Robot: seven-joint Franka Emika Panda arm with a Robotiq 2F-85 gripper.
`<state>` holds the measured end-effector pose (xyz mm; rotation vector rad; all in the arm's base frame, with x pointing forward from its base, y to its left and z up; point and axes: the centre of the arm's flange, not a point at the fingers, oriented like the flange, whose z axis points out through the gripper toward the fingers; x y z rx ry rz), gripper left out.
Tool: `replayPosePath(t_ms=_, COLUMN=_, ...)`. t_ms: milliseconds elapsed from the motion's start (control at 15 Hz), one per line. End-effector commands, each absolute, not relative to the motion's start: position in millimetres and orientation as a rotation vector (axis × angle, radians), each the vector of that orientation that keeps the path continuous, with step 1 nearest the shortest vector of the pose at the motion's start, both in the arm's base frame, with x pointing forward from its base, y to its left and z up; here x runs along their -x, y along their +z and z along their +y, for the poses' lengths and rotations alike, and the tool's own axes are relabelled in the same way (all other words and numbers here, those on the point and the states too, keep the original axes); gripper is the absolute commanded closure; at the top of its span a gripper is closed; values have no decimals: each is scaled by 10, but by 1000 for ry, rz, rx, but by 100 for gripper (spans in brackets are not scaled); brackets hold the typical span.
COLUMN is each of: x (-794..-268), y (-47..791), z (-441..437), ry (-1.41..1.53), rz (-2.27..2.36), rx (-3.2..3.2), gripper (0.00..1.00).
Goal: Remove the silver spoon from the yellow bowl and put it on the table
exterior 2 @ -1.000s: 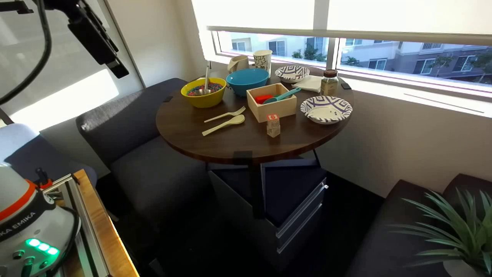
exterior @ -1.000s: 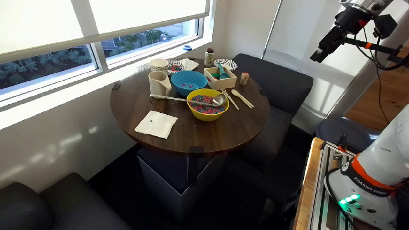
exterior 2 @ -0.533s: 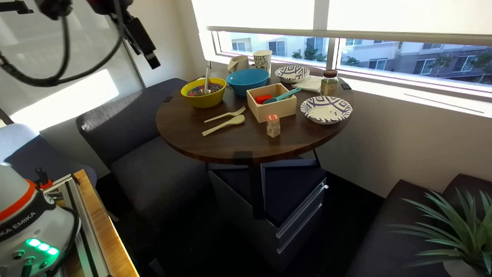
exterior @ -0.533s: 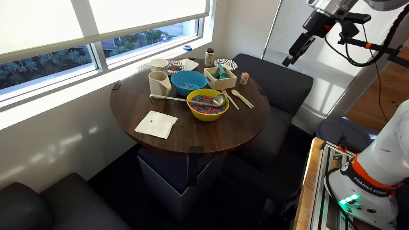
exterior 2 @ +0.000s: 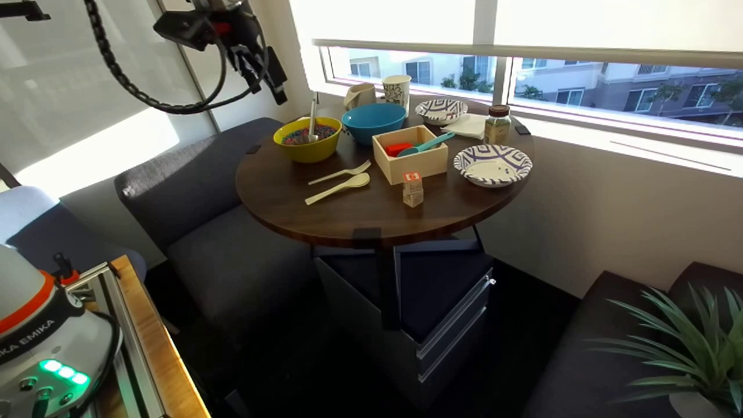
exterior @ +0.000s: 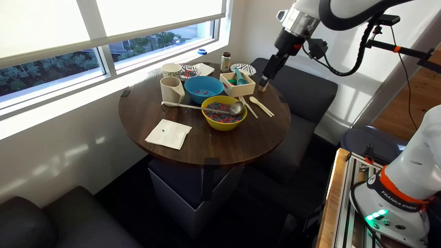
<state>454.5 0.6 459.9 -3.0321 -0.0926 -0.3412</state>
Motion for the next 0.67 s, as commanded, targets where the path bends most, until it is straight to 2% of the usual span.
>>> replayPosePath(t_ms=0, x=-4959, y=4316, z=263, ry=-271, rz=-303, rx=3030, gripper=0)
replayPosePath(t_ms=600, x=-5501, y=3729, z=471, ry=-227, rz=-776, rx=2952, gripper=0)
